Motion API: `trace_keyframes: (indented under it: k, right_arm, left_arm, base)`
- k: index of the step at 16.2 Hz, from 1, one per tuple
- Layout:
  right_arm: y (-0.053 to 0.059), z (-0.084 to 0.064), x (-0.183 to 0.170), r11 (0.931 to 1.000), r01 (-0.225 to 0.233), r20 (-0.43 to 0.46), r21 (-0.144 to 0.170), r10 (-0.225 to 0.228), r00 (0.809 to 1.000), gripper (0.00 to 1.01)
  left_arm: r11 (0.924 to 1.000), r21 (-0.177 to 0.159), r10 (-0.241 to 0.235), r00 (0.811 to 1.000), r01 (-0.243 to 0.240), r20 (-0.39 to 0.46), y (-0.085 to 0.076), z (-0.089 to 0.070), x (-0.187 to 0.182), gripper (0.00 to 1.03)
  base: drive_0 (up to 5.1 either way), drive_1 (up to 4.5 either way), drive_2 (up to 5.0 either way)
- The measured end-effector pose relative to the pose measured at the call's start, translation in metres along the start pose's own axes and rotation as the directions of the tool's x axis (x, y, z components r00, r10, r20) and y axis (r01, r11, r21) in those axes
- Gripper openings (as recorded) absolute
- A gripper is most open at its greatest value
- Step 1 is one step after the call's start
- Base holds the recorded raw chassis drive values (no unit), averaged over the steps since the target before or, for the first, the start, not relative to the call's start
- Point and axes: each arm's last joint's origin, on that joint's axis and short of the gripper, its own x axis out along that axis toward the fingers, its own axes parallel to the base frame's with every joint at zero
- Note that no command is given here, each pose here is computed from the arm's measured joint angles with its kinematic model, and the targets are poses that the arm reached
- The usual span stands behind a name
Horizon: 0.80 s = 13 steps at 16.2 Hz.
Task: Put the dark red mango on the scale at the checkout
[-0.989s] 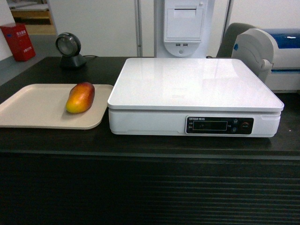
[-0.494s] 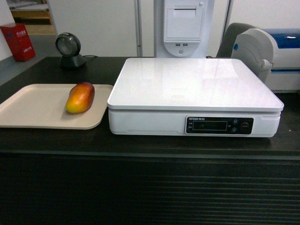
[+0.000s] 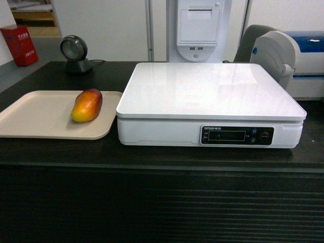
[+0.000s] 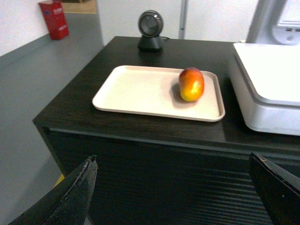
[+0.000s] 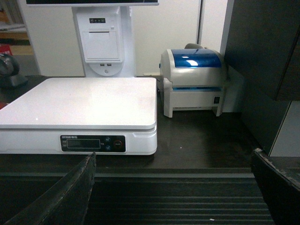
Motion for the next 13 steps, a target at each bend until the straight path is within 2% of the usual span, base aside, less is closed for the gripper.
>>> trace_keyframes:
  k: [1, 2, 3, 4, 6, 7, 9, 11, 13]
  right_arm:
    - [0.000, 0.000, 0.000, 1.0000, 0.003, -0.001, 0.000, -0.003, 1.000, 0.98]
    - [0.000, 0.000, 0.000, 1.0000, 0.000, -0.001, 0.000, 0.000, 1.000, 0.98]
    - [0.000, 0.000, 0.000, 1.0000, 0.001, 0.000, 0.000, -0.001, 1.000, 0.98]
    - [0.000, 0.000, 0.000, 1.0000, 0.001, -0.001, 0.000, -0.001, 1.000, 0.98]
    - [0.000, 0.000, 0.000, 1.0000, 0.001, -0.001, 0.000, -0.001, 1.000, 0.98]
    - [0.000, 0.000, 0.000, 1.0000, 0.001, -0.001, 0.000, -0.001, 1.000, 0.98]
    - [0.000, 0.000, 0.000, 1.0000, 0.001, 0.000, 0.000, -0.001, 1.000, 0.98]
    - [0.000, 0.000, 0.000, 1.0000, 0.001, -0.001, 0.000, -0.001, 1.000, 0.98]
    - [0.000, 0.000, 0.000, 1.0000, 0.001, -0.001, 0.000, -0.001, 1.000, 0.98]
  left_arm:
    - [0.9993, -0.009, 0.035, 0.999, -0.035, 0.011, 0.000, 0.003, 0.006, 0.98]
    - [0.9992, -0.022, 0.034, 0.999, -0.034, 0.037, 0.001, 0.009, 0.013, 0.98]
    - [0.9995, -0.030, 0.010, 0.998, -0.009, 0.063, 0.000, 0.018, 0.021, 0.98]
    - [0.9990, -0.028, -0.033, 0.996, 0.035, 0.088, 0.000, 0.026, 0.033, 0.98]
    - [0.9968, -0.010, -0.077, 0.989, 0.079, 0.126, 0.008, 0.041, 0.064, 0.98]
    - [0.9935, 0.002, -0.113, 0.983, 0.114, 0.143, 0.011, 0.054, 0.088, 0.98]
    - [0.9793, 0.034, -0.202, 0.975, 0.199, 0.097, 0.011, 0.065, 0.146, 0.98]
    - [0.9695, 0.040, -0.243, 0.970, 0.242, 0.019, 0.009, 0.061, 0.190, 0.98]
    - [0.9638, 0.032, -0.263, 0.964, 0.265, -0.050, 0.005, 0.058, 0.234, 0.98]
  base:
    - [0.0, 0.00, 0.0]
    - [0.0, 0.00, 0.0]
    - [0.0, 0.00, 0.0]
    - [0.0, 0.00, 0.0]
    - [0.0, 0.00, 0.0]
    - [0.0, 0.00, 0.0]
    - [0.0, 0.00, 0.0]
    - [0.0, 0.00, 0.0]
    - [0.0, 0.00, 0.0]
